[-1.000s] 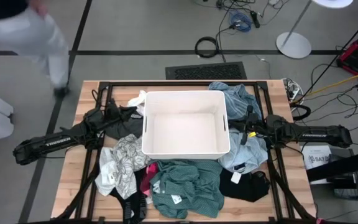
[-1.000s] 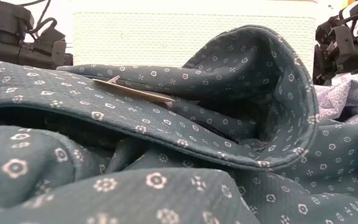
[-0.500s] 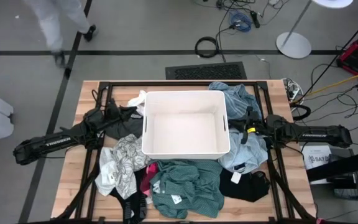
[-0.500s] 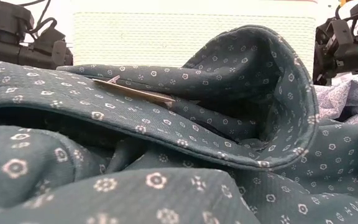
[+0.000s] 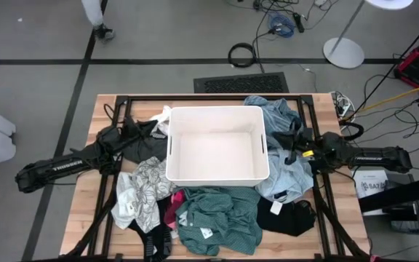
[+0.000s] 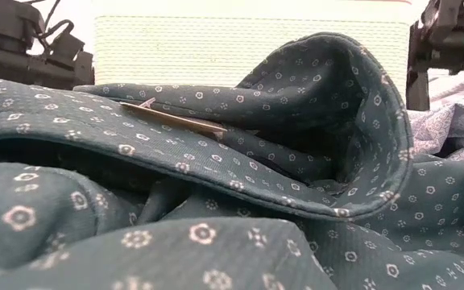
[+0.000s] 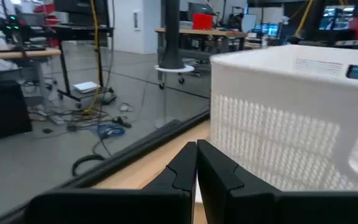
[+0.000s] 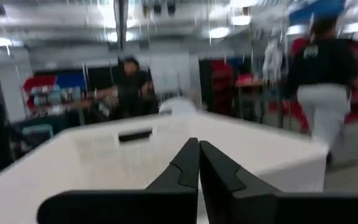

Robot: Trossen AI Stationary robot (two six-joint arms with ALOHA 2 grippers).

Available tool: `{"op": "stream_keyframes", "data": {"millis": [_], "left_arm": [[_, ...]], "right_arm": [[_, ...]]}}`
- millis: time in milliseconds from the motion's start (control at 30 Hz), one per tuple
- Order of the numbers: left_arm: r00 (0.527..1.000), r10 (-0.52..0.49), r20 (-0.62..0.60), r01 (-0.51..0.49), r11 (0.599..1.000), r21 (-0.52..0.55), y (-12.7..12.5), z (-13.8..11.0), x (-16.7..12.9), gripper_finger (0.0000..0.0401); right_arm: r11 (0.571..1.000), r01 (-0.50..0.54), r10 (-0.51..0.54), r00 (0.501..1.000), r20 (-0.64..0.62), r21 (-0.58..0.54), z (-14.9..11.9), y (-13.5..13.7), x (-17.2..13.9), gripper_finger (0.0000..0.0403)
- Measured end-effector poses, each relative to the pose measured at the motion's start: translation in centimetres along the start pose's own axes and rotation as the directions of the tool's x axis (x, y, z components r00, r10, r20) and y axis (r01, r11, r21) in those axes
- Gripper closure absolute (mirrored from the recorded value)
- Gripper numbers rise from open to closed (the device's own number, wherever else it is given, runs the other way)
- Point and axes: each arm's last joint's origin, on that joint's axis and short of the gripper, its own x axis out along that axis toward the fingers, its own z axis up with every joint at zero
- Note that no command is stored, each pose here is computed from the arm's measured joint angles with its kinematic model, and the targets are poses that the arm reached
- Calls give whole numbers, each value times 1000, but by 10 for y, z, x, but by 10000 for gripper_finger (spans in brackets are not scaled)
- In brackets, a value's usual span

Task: Sort clothes
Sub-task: Put the white sock into the white laundry organizer

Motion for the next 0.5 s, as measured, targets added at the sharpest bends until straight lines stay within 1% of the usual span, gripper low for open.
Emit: {"op": "stream_keyframes", "data": {"millis": [67,133,200,267,367,500], "left_arm": [[999,24,-33,-22,999,43,1,9,0,381],[995,62,-80,-57,996,64,2,20,1,381],[988,100,-117,-92,993,75,4,30,2,381],[979,140,-150,-128,988,85,7,39,4,381],[958,190,-216,-172,980,100,12,48,9,376],[914,244,-323,-223,969,102,19,48,16,344]], "right_arm": [[999,51,-51,998,35,0,4,-1,0,403],[991,135,-135,990,46,0,9,-3,1,400],[981,191,-190,981,43,-19,13,-4,1,390],[978,203,-202,979,31,-45,19,-4,2,374],[976,212,-211,977,31,-52,29,-4,4,344],[971,227,-228,974,-2,-76,39,-4,7,303]]}}
